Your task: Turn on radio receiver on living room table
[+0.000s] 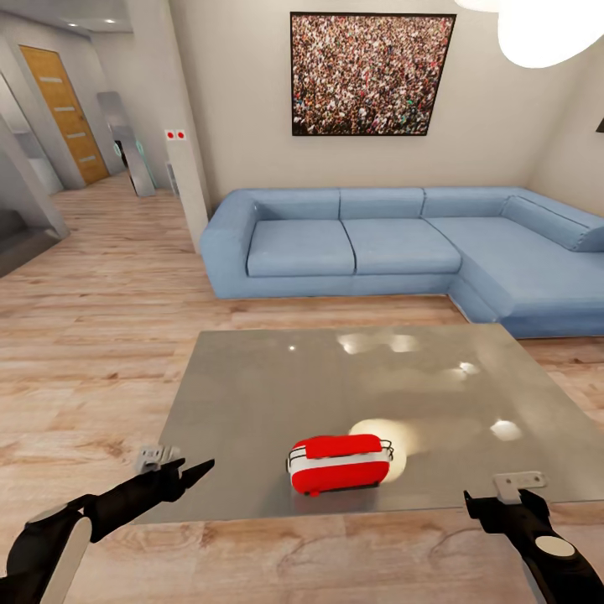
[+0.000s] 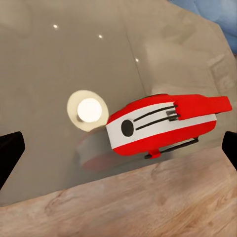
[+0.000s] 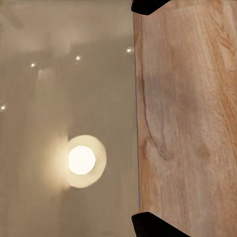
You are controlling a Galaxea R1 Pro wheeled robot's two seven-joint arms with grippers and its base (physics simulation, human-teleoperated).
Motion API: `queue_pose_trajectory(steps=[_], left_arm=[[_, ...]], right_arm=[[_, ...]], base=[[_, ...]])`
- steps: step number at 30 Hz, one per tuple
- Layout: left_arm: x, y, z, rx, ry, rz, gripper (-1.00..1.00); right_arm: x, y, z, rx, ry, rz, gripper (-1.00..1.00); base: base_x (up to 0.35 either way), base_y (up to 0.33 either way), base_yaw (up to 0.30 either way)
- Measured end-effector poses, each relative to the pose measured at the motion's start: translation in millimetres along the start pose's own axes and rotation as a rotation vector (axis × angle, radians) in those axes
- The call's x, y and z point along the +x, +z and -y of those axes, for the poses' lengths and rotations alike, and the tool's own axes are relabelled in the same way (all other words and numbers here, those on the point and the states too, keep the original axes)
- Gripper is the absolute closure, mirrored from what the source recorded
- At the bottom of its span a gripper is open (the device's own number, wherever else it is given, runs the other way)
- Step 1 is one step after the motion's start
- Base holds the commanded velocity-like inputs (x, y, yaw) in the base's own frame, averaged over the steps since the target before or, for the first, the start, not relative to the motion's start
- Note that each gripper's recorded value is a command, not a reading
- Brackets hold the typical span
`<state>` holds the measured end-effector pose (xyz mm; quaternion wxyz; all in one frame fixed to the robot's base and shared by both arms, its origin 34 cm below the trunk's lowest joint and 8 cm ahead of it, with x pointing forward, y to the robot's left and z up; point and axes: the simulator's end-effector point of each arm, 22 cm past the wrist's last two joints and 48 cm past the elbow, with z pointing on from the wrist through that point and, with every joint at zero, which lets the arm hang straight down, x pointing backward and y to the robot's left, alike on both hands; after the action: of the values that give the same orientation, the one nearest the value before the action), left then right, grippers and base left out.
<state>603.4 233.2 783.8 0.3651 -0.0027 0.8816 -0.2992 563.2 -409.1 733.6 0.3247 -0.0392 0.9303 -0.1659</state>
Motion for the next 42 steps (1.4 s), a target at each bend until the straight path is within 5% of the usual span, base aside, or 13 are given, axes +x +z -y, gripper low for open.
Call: queue_pose_trajectory(steps=[42], left_arm=[[0.1,0.9,0.6,0.003,-0.001,0.006,-1.00]], right_arm=[[-0.1,-0.3,3.6,0.028,-0.047,0.000,-1.00]], base=[[0.141,0.000,0.000]])
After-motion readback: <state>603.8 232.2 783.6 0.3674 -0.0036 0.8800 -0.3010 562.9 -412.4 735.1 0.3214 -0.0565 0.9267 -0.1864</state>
